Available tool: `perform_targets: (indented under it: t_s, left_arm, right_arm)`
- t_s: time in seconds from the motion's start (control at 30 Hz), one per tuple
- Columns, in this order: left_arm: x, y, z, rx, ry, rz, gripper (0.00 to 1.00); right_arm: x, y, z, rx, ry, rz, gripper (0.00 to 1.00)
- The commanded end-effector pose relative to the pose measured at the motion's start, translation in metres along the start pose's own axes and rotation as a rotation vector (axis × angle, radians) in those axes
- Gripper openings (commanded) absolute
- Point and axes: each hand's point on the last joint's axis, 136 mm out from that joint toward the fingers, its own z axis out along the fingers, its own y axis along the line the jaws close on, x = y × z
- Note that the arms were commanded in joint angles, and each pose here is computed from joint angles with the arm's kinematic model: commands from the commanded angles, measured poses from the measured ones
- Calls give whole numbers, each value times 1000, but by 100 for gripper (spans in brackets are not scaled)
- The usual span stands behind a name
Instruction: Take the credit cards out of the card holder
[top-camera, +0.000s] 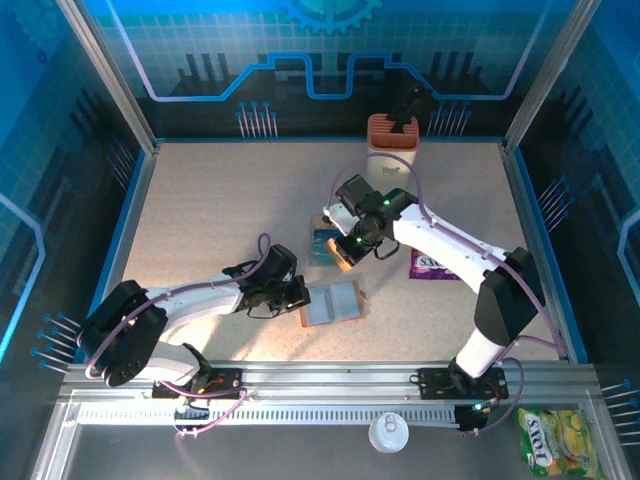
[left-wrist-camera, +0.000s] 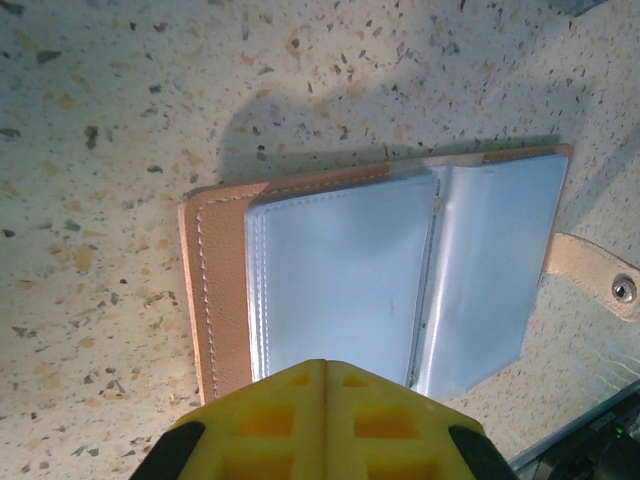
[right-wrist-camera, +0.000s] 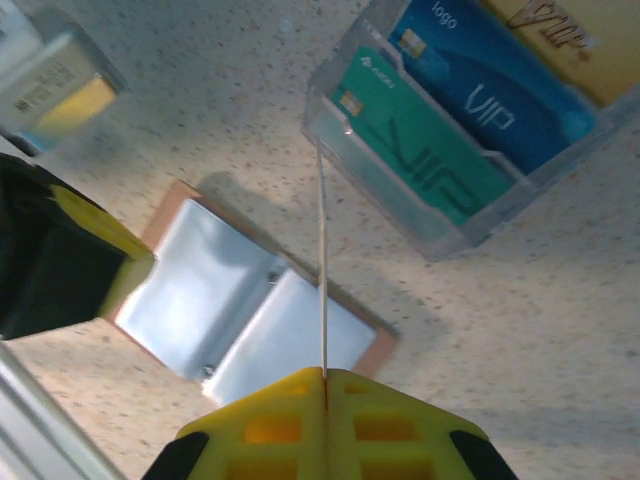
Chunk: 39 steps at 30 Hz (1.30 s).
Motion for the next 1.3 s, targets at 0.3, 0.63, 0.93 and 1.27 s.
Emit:
perform_targets:
  t_s: [0.3,0.63,0.93,1.27]
  left_arm:
    - [-1,27,3,-142,12,21,2]
    - [-5,33,5,-191,26,43,2]
    - [-9,27,-3,-185,13,46,5]
    - [-12,18,-17,-156,-18,50,9]
  right_arm:
    - [-15,-22,-11,101,80,-471,0]
    - [-52,-43,-10,8,15,-499,0]
    - [-77,-67,5,-22,12,-512,0]
    - [-92,-86,36,5,20,-518,0]
